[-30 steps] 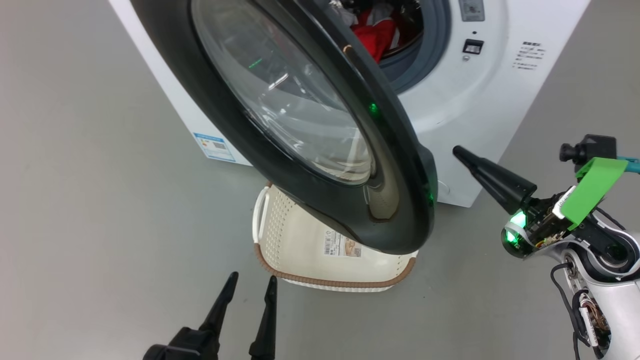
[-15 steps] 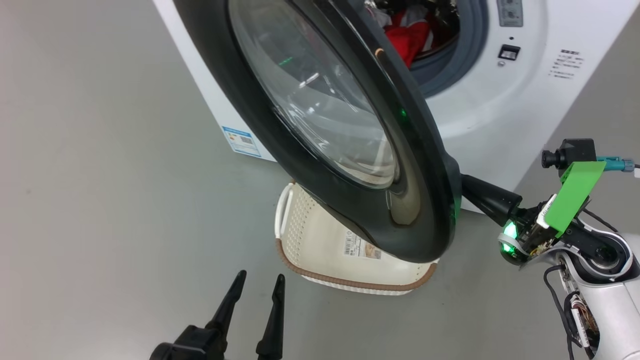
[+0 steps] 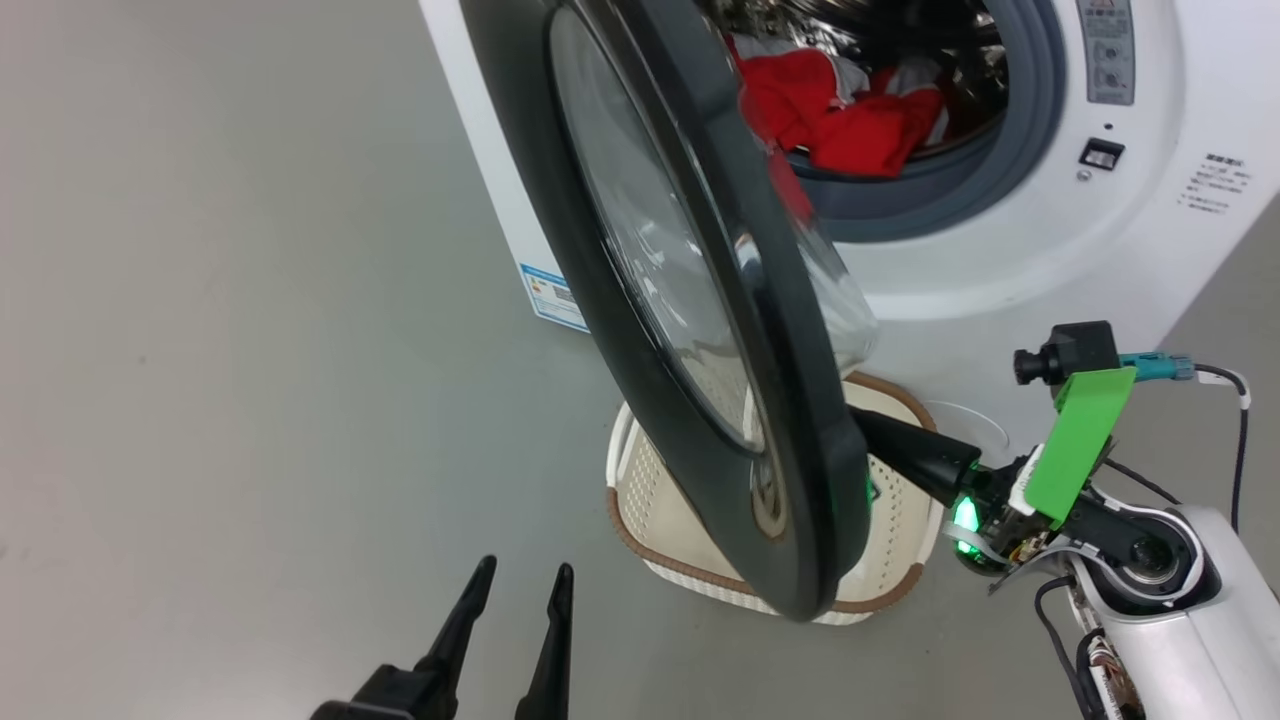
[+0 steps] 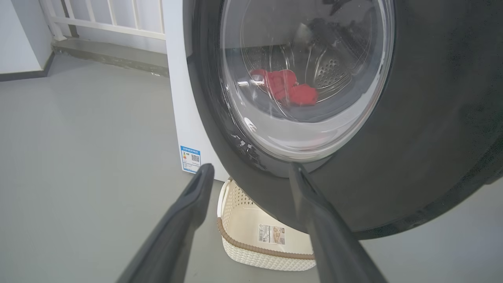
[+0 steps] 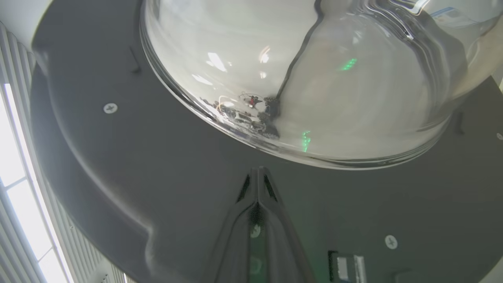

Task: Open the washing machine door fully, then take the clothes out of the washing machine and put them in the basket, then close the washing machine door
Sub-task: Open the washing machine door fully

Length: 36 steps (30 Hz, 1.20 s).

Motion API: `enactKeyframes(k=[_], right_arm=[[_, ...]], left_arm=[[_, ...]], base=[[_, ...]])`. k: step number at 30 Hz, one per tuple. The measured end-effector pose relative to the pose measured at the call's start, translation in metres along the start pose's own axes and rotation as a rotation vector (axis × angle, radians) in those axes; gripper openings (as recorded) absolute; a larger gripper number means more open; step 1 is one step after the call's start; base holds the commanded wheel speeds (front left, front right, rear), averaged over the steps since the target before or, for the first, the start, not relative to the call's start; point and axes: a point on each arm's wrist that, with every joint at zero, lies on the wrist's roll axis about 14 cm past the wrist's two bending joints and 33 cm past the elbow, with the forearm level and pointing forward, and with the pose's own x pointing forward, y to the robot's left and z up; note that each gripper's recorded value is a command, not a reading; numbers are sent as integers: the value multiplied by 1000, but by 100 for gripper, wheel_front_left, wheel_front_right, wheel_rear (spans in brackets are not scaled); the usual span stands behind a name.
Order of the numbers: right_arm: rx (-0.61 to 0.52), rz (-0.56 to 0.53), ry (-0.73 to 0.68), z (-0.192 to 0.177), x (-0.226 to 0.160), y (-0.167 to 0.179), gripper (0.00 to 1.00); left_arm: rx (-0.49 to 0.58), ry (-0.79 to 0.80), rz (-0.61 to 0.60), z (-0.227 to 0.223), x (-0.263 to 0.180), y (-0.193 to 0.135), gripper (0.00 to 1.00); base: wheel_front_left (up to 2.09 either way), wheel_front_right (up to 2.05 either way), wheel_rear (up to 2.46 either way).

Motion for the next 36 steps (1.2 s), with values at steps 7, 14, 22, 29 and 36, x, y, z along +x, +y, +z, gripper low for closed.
enactKeyframes(k=[7,14,22,29,36], right_arm=[[-4,15,57,-22,15,6,0],[-3,27,137,-49,32,11,0],[-5,37,234,-78,44,15,0],[21,55,285,-95,52,18,0],[22,84,323,-106,62,27,0]], left_arm=[[-5,-14,38,4,-12,12,100],[-6,-31,98,8,-24,30,100],[-6,-50,168,13,-36,49,100],[0,-67,213,18,-38,60,100],[3,-73,243,20,-41,66,100]], base=[[0,0,0],[0,0,0],[0,0,0],[0,0,0],[0,0,0]])
